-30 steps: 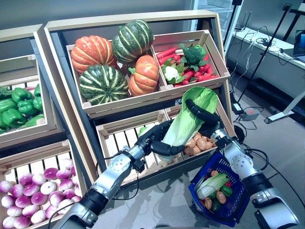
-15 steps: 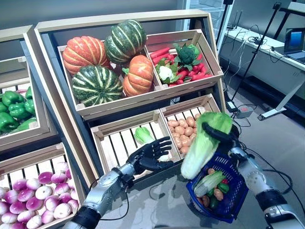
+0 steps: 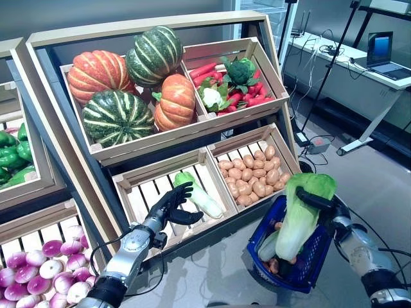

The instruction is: Put vegetables into the basket

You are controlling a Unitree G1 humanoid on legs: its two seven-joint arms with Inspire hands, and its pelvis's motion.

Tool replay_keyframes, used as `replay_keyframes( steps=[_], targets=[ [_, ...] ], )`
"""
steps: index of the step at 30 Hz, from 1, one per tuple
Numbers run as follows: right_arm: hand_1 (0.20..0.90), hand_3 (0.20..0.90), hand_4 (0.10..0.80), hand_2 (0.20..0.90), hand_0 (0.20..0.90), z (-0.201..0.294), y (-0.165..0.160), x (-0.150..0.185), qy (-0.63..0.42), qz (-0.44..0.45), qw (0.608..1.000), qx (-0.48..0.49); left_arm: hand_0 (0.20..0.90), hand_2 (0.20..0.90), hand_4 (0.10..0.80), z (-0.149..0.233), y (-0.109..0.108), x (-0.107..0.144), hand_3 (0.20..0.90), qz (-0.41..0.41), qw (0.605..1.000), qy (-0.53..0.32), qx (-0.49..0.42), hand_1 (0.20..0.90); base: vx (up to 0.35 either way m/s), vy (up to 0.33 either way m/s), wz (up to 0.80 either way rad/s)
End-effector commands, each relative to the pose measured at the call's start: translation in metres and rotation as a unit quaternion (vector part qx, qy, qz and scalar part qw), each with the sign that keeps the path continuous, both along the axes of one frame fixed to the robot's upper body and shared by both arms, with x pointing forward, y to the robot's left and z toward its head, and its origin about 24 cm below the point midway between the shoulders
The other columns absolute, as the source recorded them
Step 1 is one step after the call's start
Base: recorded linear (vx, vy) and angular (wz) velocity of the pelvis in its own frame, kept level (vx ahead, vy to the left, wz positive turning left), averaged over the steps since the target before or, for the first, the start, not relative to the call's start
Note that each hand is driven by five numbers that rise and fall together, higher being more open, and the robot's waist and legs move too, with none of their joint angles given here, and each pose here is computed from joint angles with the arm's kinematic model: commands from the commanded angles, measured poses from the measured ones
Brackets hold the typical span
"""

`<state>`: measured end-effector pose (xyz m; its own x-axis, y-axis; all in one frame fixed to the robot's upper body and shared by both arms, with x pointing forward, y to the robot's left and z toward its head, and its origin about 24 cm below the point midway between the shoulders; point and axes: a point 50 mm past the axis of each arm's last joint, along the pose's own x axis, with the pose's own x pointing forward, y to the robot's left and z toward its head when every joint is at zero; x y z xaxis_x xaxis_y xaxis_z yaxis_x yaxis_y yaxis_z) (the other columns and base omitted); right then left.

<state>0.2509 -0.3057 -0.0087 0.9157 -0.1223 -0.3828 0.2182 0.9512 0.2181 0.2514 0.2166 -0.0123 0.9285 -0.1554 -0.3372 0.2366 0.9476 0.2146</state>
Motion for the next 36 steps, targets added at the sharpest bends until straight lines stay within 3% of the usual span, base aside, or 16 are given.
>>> replay_keyframes(
  steps=[1, 8, 15, 23, 36],
  targets=[
    [0.3, 0.3, 0.4, 0.3, 0.3, 0.072, -0.044, 0.025, -0.138, -0.091, 0.98, -0.113, 0.9, 0.9, 0.8, 0.048, -0.002, 0.036, 0.9, -0.022, 0.992, -0.118, 0.024, 0.9, 0.019, -0.034, 0.0],
    [0.3, 0.3, 0.4, 0.3, 0.3, 0.068, -0.061, 0.027, -0.109, -0.192, 0.967, -0.125, 0.9, 0.9, 0.8, 0.046, -0.015, 0.04, 0.9, -0.044, 0.993, -0.11, 0.028, 0.9, 0.011, -0.048, -0.01],
    [0.3, 0.3, 0.4, 0.3, 0.3, 0.079, -0.049, 0.054, -0.092, -0.211, 0.961, -0.152, 0.9, 0.9, 0.8, 0.053, -0.029, 0.048, 0.9, -0.069, 0.989, -0.125, 0.04, 0.9, -0.019, -0.03, -0.01],
    [0.3, 0.3, 0.4, 0.3, 0.3, 0.105, -0.064, 0.067, -0.097, -0.286, 0.939, -0.166, 0.9, 0.9, 0.8, 0.096, -0.044, 0.074, 0.9, -0.081, 0.975, -0.205, 0.033, 0.9, -0.226, -0.056, 0.07],
    [0.3, 0.3, 0.4, 0.3, 0.3, 0.148, -0.084, 0.066, -0.155, -0.364, 0.898, -0.193, 0.9, 0.9, 0.8, 0.135, -0.058, 0.067, 0.9, -0.074, 0.936, -0.343, -0.009, 0.9, -0.112, -0.003, 0.1]
  ],
)
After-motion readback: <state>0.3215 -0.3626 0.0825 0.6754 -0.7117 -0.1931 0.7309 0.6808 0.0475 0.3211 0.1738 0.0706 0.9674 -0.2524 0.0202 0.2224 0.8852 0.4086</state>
